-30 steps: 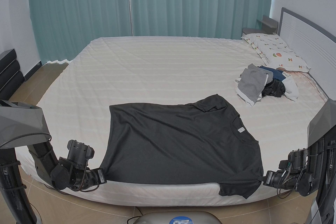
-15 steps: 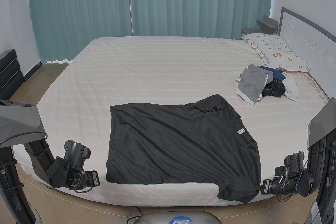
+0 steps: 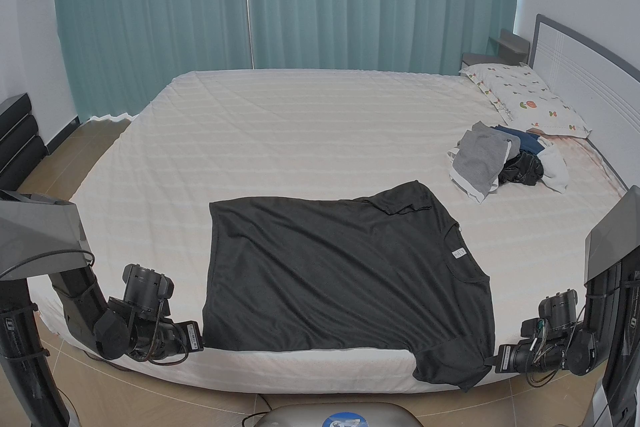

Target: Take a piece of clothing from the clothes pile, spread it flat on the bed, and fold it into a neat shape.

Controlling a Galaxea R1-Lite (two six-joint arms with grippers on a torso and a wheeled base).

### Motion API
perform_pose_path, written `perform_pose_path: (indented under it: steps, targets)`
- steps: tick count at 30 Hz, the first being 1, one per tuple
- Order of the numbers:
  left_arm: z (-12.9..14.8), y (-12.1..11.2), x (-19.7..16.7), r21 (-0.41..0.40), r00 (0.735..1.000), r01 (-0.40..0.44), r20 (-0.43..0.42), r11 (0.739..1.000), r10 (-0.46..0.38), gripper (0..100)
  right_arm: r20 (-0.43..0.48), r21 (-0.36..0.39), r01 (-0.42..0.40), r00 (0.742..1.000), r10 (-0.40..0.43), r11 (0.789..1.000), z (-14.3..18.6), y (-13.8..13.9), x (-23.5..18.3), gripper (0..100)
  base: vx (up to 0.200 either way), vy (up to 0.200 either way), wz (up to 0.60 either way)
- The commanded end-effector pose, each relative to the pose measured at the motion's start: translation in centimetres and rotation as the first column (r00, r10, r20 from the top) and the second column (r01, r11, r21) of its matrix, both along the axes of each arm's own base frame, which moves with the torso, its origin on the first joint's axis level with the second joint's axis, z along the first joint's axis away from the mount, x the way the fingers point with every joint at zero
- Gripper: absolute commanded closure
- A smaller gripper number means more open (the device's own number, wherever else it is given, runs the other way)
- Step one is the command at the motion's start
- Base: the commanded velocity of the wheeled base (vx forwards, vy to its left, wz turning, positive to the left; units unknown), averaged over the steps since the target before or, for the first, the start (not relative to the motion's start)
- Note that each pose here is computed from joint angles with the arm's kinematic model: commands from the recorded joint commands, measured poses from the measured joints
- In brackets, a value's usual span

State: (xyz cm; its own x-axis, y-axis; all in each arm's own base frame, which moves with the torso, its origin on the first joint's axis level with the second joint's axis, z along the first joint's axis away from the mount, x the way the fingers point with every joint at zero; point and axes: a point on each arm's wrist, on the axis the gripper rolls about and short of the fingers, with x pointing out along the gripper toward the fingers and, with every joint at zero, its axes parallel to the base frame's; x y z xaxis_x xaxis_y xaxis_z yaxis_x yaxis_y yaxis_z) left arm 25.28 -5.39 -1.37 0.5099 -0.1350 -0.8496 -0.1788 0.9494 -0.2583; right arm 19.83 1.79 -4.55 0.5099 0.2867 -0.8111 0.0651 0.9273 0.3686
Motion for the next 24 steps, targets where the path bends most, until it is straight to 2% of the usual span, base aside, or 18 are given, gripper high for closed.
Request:
perform_pose_path:
  steps: [1,3,7,18,23,24]
  targets:
    - [-1.4,0.0,-0.6,-0.049,0.999,0.032,-0.036,0.998,-0.034,0,-0.013,0.001,0.009,1.0,-0.009,1.0,0.1,-0.2,-0.4,100,0.0,0.0,0.0]
    - [-1.7,-0.1,-0.6,-0.074,0.999,0.049,-0.007,0.996,-0.05,0,-0.012,0.003,0.009,1.0,-0.009,1.0,0.1,-0.2,-0.4,100,0.0,0.0,0.0]
    - [-3.1,-0.4,-0.4,-0.061,0.998,0.069,0.003,0.996,-0.069,0,0.005,0.007,0.014,1.0,-0.014,1.0,0.1,-0.2,-0.2,100,0.0,0.0,0.0]
    - [-3.3,-2.0,0.3,-0.077,0.987,0.126,0.106,0.989,-0.118,0,0.005,0.007,0.007,1.0,-0.007,1.0,0.0,0.0,-0.2,100,0.0,0.0,0.0]
    - [-3.8,-2.0,0.5,-0.072,0.988,0.126,0.096,0.989,-0.118,0,0.009,0.008,0.007,1.0,-0.007,1.0,0.1,0.0,-0.2,100,0.0,0.0,0.0]
    - [-3.8,-2.0,0.6,-0.071,0.988,0.123,0.097,0.99,-0.116,100,0.009,0.008,0.007,1.0,-0.007,1.0,0.1,0.0,-0.2,100,0.0,0.0,0.0]
